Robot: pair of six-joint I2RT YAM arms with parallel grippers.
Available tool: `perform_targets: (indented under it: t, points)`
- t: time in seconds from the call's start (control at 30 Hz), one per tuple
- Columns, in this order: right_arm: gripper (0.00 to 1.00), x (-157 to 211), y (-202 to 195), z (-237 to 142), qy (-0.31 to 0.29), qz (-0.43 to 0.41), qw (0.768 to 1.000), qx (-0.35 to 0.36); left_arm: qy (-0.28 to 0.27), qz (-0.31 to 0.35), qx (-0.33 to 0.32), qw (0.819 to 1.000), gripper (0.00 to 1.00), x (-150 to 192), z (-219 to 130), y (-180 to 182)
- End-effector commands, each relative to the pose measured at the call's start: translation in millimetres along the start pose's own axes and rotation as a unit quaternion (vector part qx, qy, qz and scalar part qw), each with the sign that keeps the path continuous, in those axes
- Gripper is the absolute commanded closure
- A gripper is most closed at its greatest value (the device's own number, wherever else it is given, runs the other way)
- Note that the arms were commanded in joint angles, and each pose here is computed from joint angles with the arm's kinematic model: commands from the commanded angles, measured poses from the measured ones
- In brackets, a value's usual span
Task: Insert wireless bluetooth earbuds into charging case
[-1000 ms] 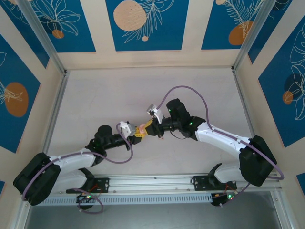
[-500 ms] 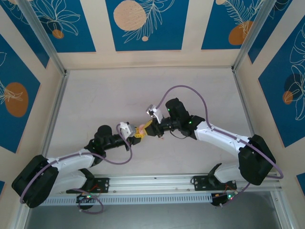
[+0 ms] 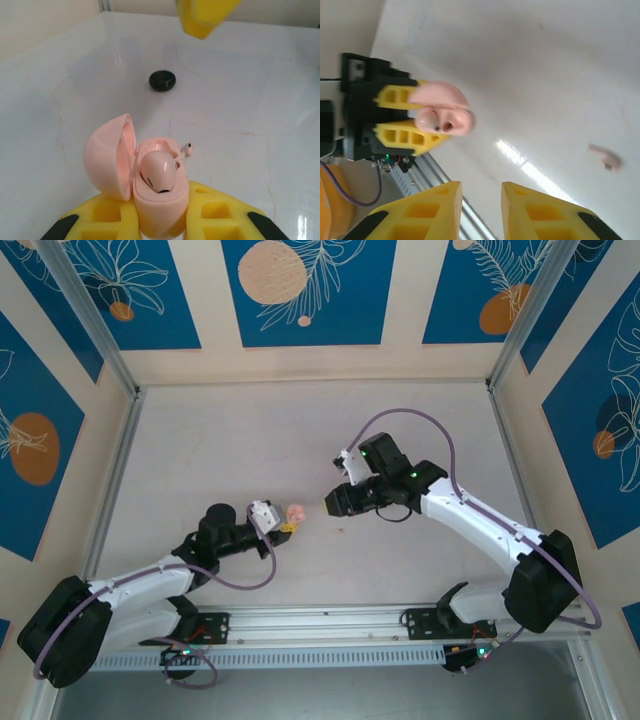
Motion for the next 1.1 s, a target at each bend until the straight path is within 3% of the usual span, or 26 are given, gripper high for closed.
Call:
perform_targets:
  t: [0.0,0.23,0.37,1.07]
  points:
    - [0.71,38.9,-31.1,15.0,0.085,0.156,0.983,0.052,0.014,0.011,-0.013,1.000,0.89,-2.8,-1.0,5.3]
    - [0.68,50.8,-61.9,50.9,0.132,0.237,0.959,0.085,0.022,0.020,-0.023,0.999,0.88,0.6,-1.7,6.9]
    - [0.59,50.2,-73.5,67.2,0.147,0.245,0.954,0.095,0.023,0.016,-0.024,0.999,0.88,2.7,-2.5,6.6]
    - [0.59,11.6,-102.5,105.2,0.131,0.219,0.962,0.096,0.015,0.018,-0.037,0.999,0.88,1.1,-7.2,7.9]
Point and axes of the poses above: each hand's point on the last joint's axis, 136 mm out from that joint toward the fingers, its own z axis out along the fingers, its own y axis along the line the jaws close on, x = y × z, the point moved 5 cm from there along -z, back along the fingers, and after that the axes turned 1 degree about -z, right-handed, at the moved point
